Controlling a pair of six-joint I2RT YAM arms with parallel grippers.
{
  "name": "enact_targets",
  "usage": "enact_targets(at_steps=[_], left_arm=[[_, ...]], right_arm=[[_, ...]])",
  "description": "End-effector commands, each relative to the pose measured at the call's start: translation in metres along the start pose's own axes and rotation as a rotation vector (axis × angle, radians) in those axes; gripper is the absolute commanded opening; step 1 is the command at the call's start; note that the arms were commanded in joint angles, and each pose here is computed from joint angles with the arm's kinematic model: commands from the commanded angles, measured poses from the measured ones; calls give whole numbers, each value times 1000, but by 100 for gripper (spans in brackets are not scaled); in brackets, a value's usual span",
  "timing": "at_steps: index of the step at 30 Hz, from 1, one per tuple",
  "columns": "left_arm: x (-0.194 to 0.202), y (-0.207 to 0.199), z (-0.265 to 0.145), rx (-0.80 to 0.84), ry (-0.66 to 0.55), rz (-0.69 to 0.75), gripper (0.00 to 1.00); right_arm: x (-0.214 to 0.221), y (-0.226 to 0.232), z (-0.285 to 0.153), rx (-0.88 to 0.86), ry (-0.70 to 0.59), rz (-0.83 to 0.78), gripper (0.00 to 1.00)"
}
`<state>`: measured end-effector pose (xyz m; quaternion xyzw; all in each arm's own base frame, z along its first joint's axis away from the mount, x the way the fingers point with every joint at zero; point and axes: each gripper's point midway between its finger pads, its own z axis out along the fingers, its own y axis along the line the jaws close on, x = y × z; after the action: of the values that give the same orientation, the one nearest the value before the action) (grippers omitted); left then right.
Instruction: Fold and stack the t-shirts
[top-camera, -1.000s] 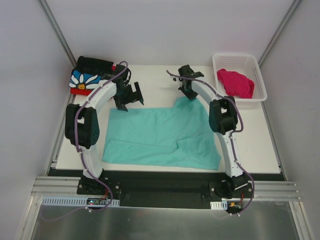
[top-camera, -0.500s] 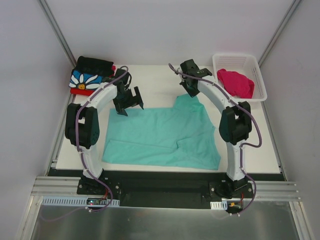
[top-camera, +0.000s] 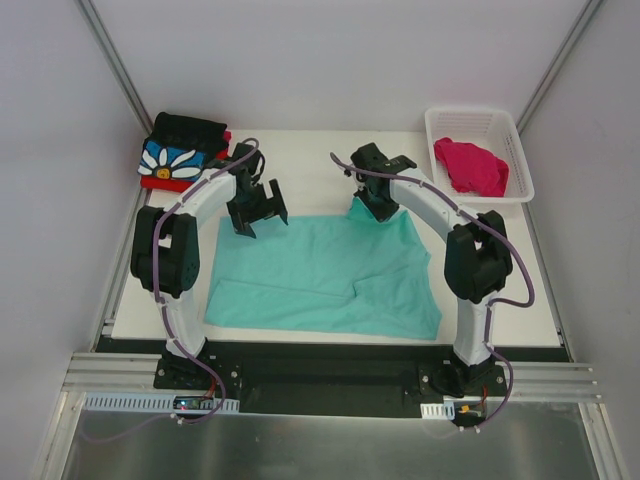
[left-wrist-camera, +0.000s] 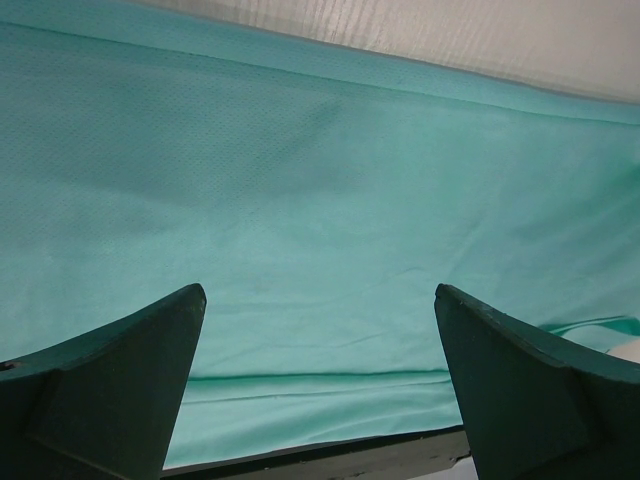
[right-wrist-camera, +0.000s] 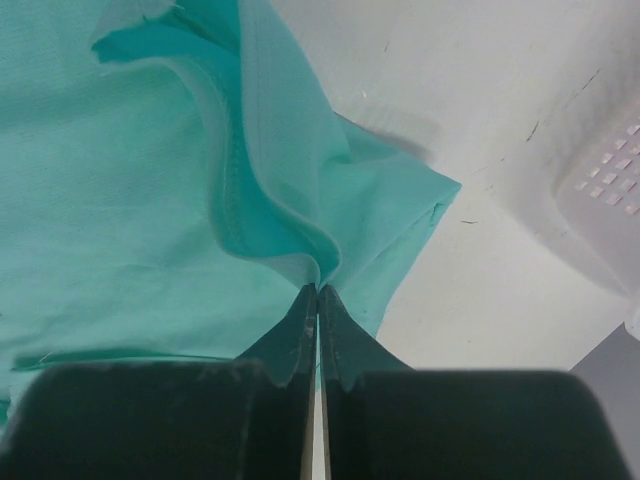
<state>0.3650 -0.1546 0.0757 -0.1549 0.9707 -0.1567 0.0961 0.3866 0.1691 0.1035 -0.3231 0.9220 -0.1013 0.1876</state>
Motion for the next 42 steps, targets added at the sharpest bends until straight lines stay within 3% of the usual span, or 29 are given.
enact_targets(at_steps=[1,6,8,17,27,32,42], left_arm=[[3,-8,-12,23,-18,1,99],[-1,-12,-15,37,-30,-1,99],[-2,-13,-15,39,-30,1,99],[-1,-12,-15,38,-31,2,99],[-1,-12,-16,40,-30,1,99],[0,-12,-18,41,-33,6,99],[1,-14,-19,50,-32,-4,99]], right_arm=[[5,2,-26,-23,-14,48,1],[12,10,-19,-39,24,63,2],[7,9,-22,-38,1,80,16],[-14,3,-32,-36,-41,81,21],[-22,1,-31,-27,-48,66,18],[-25,0,-30,-22,-42,63,1],[21,50,-37,-101,26,24,1]])
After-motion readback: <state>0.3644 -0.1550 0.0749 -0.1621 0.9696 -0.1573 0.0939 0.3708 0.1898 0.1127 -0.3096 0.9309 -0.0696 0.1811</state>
